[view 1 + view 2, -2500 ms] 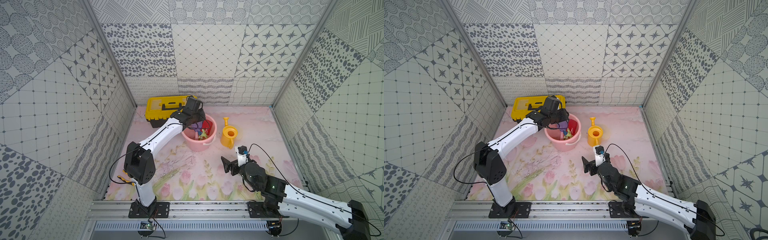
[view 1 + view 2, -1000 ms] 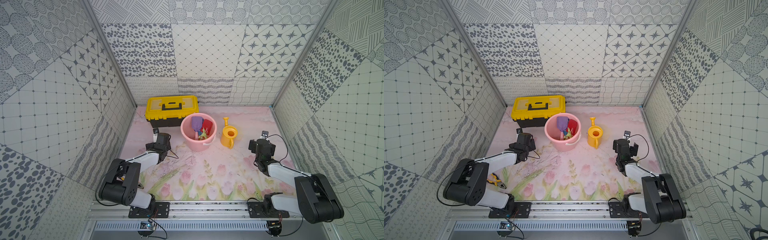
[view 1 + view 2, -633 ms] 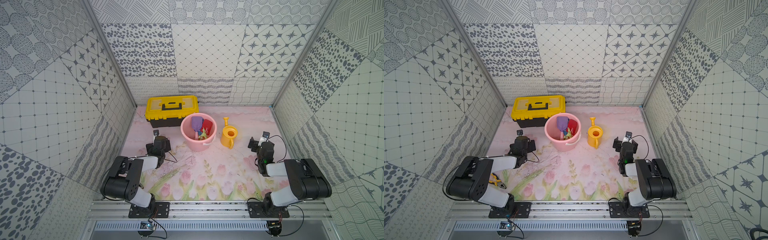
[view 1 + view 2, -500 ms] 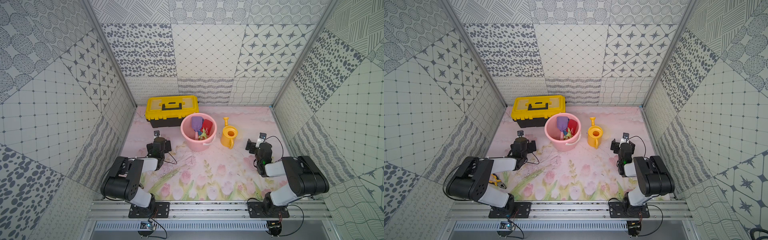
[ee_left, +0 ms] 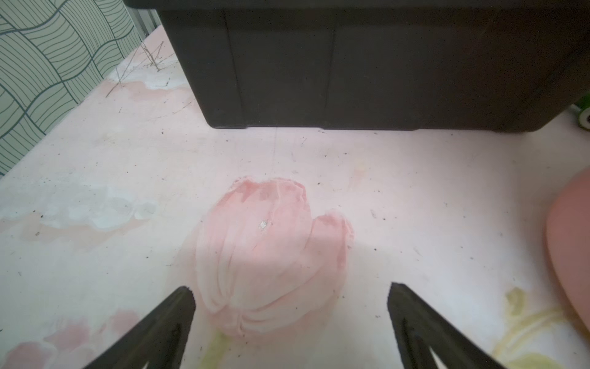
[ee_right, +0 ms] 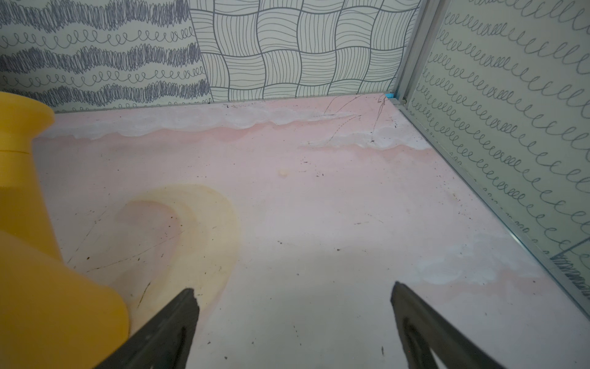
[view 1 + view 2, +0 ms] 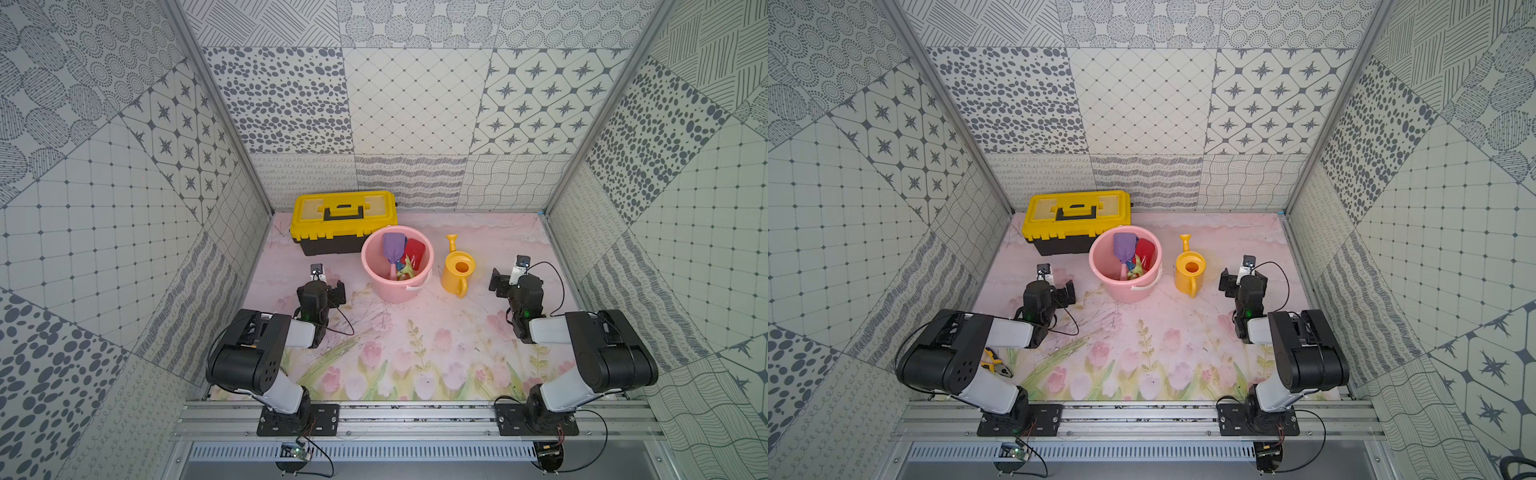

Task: Organize the gardening tools
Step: Reset both arms

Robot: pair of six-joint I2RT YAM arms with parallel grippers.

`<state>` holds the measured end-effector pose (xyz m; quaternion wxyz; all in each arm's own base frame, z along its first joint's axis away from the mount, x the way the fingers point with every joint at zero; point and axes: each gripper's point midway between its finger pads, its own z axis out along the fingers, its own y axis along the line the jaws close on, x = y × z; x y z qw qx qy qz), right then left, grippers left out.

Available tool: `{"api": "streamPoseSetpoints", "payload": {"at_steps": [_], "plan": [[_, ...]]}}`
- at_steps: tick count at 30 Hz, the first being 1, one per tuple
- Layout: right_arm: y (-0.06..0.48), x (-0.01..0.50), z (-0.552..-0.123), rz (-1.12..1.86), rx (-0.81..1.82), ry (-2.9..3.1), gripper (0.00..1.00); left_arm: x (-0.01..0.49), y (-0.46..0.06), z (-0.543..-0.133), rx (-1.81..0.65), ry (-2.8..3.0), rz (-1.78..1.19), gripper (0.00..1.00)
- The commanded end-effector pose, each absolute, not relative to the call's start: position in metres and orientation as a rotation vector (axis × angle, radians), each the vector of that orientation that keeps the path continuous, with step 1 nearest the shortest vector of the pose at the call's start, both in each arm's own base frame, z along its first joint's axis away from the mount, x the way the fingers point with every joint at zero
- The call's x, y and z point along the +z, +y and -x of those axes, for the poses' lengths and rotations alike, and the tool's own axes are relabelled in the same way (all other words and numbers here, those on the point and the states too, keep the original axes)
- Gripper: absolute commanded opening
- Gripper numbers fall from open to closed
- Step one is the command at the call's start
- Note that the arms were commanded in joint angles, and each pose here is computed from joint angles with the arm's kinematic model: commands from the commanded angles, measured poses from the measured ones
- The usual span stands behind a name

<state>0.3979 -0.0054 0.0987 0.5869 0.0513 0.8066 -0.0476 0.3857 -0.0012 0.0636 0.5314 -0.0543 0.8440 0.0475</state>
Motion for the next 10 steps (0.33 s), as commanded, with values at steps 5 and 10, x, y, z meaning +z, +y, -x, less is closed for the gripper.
{"api": "streamPoseSetpoints", "payload": {"at_steps": [5,10], "plan": [[-0.0037,0.1083,-0.4015,-0.107,-0.105,1.851,0.97,0.0835,-0.0067,-0.3955,0.078,1.929,0.089,0.99],[-0.0037,0.1089,-0.4023,-0.107,-0.1,1.851,0.97,0.0838,-0.0067,-0.3958,0.078,1.926,0.089,0.99]]}}
